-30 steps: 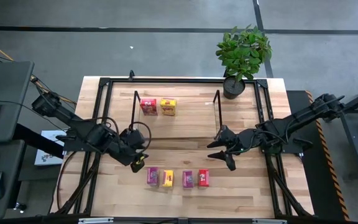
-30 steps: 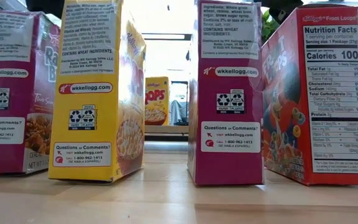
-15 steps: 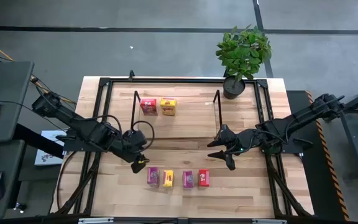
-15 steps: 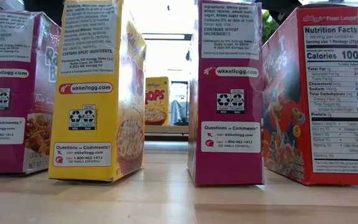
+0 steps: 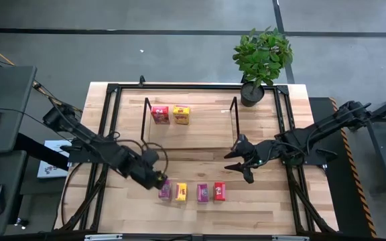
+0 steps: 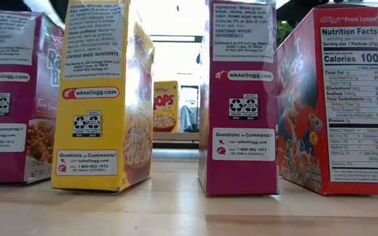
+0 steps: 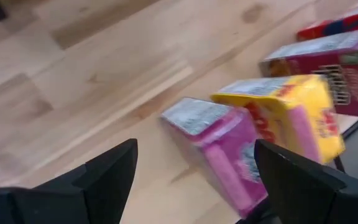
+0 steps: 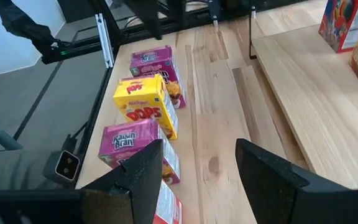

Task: Stack cereal on shelf
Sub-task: Put the purple cereal box on the shelf

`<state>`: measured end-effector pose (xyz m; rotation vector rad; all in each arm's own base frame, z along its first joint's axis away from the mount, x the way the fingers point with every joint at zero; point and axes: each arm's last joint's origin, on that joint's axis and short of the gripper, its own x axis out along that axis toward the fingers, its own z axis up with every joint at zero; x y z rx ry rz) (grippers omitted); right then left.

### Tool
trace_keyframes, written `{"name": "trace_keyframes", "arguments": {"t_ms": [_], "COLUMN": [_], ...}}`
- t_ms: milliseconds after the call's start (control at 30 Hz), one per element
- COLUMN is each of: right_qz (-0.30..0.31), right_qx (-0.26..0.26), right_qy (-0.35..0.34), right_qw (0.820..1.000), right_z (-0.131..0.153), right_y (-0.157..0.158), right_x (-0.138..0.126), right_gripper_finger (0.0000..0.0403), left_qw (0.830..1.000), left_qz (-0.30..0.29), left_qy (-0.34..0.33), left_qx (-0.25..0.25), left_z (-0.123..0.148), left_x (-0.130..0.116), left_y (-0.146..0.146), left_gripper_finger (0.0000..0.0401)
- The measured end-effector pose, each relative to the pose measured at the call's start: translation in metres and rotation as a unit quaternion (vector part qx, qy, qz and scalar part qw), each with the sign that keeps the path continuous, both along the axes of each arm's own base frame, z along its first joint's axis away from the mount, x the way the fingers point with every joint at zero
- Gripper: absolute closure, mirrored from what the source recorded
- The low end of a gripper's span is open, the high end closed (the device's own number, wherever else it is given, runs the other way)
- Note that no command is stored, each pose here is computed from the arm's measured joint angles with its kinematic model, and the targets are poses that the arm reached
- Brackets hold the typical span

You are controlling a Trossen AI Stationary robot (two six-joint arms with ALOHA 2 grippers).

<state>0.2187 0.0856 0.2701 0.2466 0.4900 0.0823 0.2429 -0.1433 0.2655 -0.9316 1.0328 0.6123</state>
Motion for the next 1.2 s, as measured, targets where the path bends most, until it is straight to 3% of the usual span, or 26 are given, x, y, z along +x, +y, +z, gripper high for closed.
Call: {"name": "trace_keyframes", "arguments": {"t_ms": [167, 233, 400, 933, 1200], "right_qz": [-0.002, -0.002, -0.001, 0.004, 0.007], "right_qx": [-0.002, -0.002, -0.007, -0.035, -0.041], "right_qy": [0.012, 0.011, 0.01, 0.005, 0.004], "right_qw": [1.0, 1.0, 1.0, 0.999, 0.999], "right_z": [-0.008, -0.008, -0.008, -0.008, -0.008], "right_y": [-0.001, -0.001, -0.001, -0.001, -0.001], "right_x": [-0.002, -0.002, -0.002, -0.001, -0.001], "right_gripper_finger": [0.0208, 0.0208, 0.0208, 0.0208, 0.0208], "left_qw": [0.999, 0.999, 0.996, 0.993, 0.993], "left_qz": [0.001, 0.008, 0.034, 0.076, 0.088], "left_qy": [-0.029, -0.008, 0.056, 0.035, 0.03], "left_qx": [0.024, 0.04, 0.055, 0.082, 0.068], "left_z": [0.019, 0.022, 0.008, -0.009, -0.018], "left_x": [0.017, 0.019, 0.021, 0.028, 0.025], "left_y": [-0.02, -0.024, -0.038, -0.052, -0.055], "left_gripper_finger": [0.0087, 0.0087, 0.0087, 0.0087, 0.0087]}}
